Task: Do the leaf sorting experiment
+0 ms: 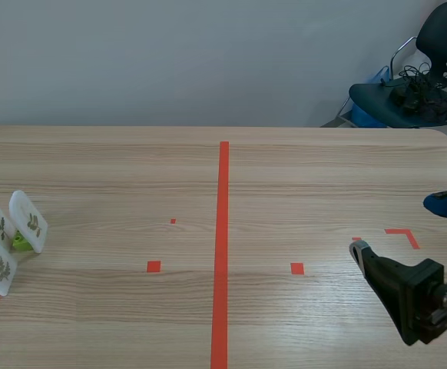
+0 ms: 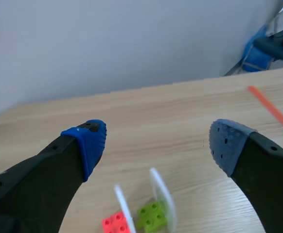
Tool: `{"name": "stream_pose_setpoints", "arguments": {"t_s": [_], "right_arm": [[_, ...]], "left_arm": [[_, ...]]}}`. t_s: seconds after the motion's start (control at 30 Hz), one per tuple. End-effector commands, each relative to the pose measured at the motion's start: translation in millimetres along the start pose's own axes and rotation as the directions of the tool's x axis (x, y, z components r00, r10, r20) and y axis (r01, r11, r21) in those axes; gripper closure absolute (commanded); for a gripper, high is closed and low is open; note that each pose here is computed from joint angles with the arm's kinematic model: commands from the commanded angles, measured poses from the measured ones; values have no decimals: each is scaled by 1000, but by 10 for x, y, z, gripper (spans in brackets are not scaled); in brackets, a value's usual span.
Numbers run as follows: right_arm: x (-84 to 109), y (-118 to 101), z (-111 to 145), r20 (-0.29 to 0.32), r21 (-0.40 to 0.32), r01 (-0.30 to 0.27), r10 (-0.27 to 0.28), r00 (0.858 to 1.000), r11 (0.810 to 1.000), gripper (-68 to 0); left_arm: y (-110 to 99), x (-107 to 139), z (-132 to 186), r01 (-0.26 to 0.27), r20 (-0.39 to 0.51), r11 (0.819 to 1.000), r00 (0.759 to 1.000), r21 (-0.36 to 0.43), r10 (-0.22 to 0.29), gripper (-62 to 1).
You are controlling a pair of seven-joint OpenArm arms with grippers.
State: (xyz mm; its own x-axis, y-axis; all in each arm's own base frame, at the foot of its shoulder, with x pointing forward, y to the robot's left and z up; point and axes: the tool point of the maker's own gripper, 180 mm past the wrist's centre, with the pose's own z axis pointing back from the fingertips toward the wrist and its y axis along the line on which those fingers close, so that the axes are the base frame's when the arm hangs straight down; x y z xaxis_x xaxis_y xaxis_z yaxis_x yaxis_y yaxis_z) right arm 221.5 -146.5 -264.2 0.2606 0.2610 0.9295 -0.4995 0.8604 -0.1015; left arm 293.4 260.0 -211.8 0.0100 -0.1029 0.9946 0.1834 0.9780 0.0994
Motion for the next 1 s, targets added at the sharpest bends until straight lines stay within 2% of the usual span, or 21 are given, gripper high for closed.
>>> {"name": "stream_pose_setpoints", "arguments": {"t_s": [0.0,0.1,0.13,0.23,0.3,0.37,0.43,0.5,0.63,0.7,0.8,0.87,0.9,0.97], "right_arm": [[141,-36,-7,45,-11,-11,11,999,1000,-679],[153,-34,-7,48,-10,-13,13,999,1000,-679],[157,-32,-7,49,-10,-13,13,999,1000,-679],[168,-29,-8,51,-9,-14,14,999,1000,-679],[179,-25,-8,54,-8,-15,15,998,1000,-679],[205,-15,-9,60,-6,-18,18,998,1000,-679],[246,-6,-9,70,-4,-23,23,997,1000,-679],[290,10,-10,78,0,-29,29,996,1000,-679],[323,9,-4,55,-2,-47,47,997,999,-679],[361,-4,11,56,-6,-35,35,998,999,-679],[409,-41,34,43,-18,-36,37,998,999,-679],[431,-71,66,38,-34,-42,43,998,999,-679],[433,-85,83,35,-42,-41,42,999,998,-679],[428,-98,109,33,-53,-19,21,999,998,-679]], "left_arm": [[-108,215,10,-4,60,999,998,-48,7,-523],[-465,473,57,-10,114,983,993,-186,32,-573],[-586,520,84,-11,121,972,992,-234,40,-583],[-911,596,186,-16,117,930,991,-366,64,-623],[-1088,594,259,-31,103,898,991,-439,85,-623],[-1265,558,344,-58,76,856,991,-514,113,-623],[-1361,472,372,-88,39,841,991,-534,128,-623],[-1498,375,403,-123,-6,819,989,-560,145,-623],[-1817,203,481,-197,-95,762,980,-617,177,-623],[-1963,122,528,-231,-139,734,973,-638,184,-623],[-2126,37,574,-272,-185,711,962,-648,199,-623],[-2205,-14,595,-293,-212,703,956,-649,203,-623],[-2229,-29,597,-300,-218,703,954,-645,207,-623],[-2235,-58,576,-309,-225,718,951,-624,213,-623]]}}
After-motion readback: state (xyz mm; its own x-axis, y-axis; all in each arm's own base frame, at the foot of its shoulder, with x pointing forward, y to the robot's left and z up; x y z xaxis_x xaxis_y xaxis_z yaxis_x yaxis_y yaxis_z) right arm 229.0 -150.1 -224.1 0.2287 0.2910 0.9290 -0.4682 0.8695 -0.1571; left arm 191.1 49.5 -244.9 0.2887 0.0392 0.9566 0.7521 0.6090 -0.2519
